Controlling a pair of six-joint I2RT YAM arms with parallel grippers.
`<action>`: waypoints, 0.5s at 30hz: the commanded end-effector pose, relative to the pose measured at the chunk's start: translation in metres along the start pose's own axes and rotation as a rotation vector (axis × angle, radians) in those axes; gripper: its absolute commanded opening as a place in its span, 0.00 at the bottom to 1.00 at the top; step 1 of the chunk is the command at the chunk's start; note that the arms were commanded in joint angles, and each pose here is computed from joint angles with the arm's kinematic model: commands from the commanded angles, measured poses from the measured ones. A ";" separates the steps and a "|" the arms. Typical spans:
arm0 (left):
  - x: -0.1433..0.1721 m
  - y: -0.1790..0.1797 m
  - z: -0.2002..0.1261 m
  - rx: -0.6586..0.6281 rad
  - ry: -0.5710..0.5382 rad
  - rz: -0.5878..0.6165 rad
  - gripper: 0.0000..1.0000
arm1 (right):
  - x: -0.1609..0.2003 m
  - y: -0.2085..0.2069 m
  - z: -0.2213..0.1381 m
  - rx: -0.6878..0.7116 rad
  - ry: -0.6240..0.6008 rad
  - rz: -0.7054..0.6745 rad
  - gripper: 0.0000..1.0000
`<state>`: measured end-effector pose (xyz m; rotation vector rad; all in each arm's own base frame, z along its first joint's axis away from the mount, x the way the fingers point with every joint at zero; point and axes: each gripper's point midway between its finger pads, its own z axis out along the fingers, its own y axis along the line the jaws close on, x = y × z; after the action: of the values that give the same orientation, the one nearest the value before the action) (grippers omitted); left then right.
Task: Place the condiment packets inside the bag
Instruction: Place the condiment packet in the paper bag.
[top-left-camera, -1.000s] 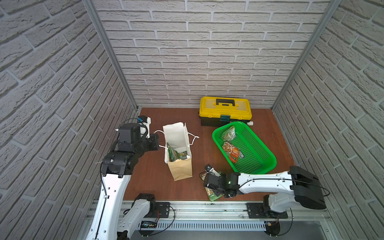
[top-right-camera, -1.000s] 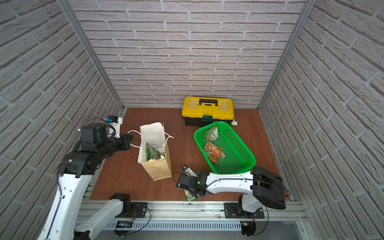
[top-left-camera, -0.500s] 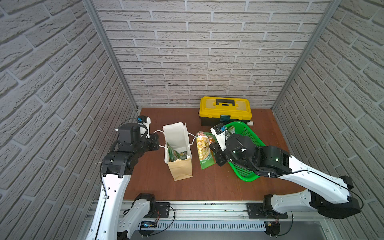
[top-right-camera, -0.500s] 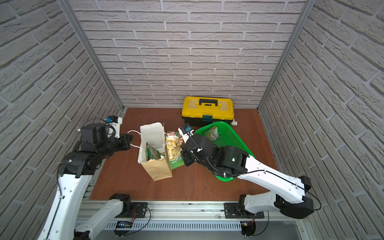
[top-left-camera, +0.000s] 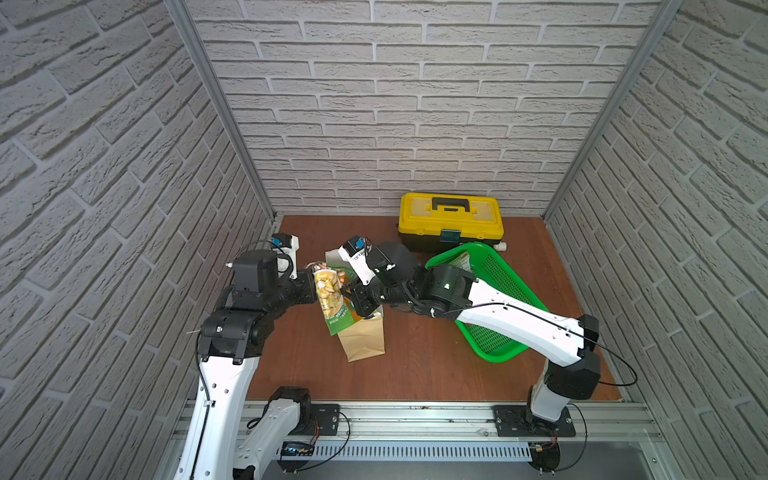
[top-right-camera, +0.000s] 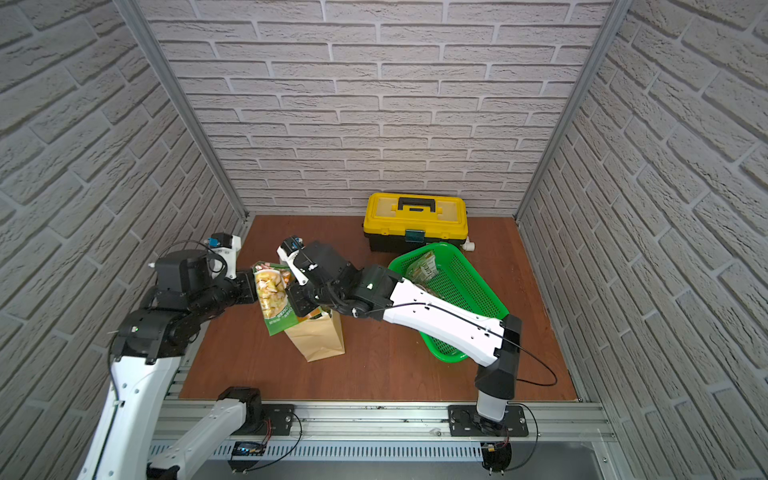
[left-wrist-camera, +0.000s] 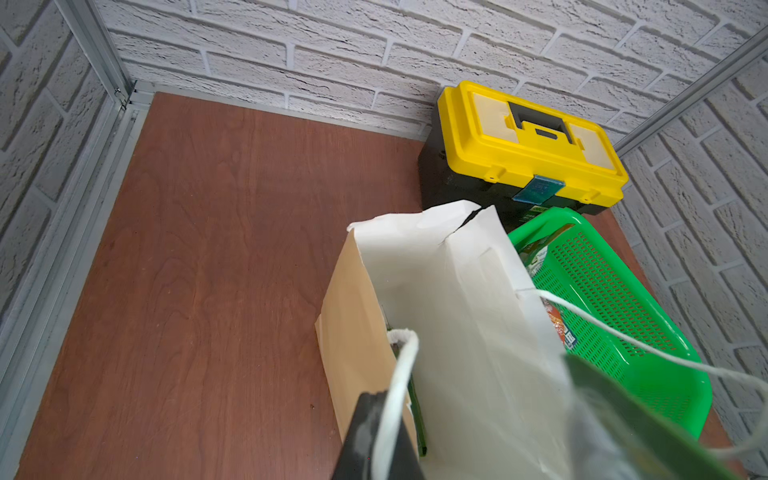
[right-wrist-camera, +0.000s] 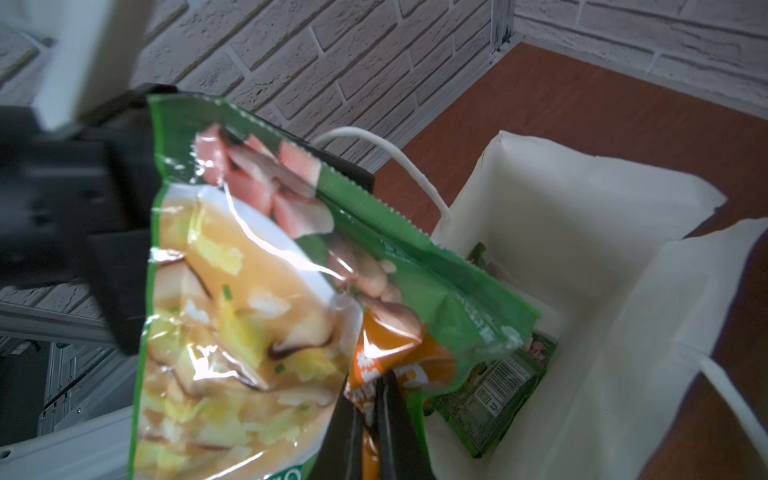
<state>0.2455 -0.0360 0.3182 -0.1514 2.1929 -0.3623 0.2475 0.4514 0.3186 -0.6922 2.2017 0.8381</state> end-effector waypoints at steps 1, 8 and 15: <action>-0.002 0.003 -0.003 -0.012 -0.021 -0.007 0.07 | -0.019 -0.014 0.010 -0.064 -0.058 0.127 0.03; -0.003 0.002 -0.002 -0.009 -0.020 -0.008 0.07 | -0.010 -0.028 0.024 -0.057 -0.005 0.141 0.37; -0.005 0.002 -0.002 -0.011 -0.022 -0.003 0.07 | -0.029 -0.028 -0.014 -0.015 -0.053 0.090 0.68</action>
<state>0.2435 -0.0358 0.3182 -0.1532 2.1932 -0.3610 0.2846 0.4434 0.2867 -0.5707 2.3076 0.8832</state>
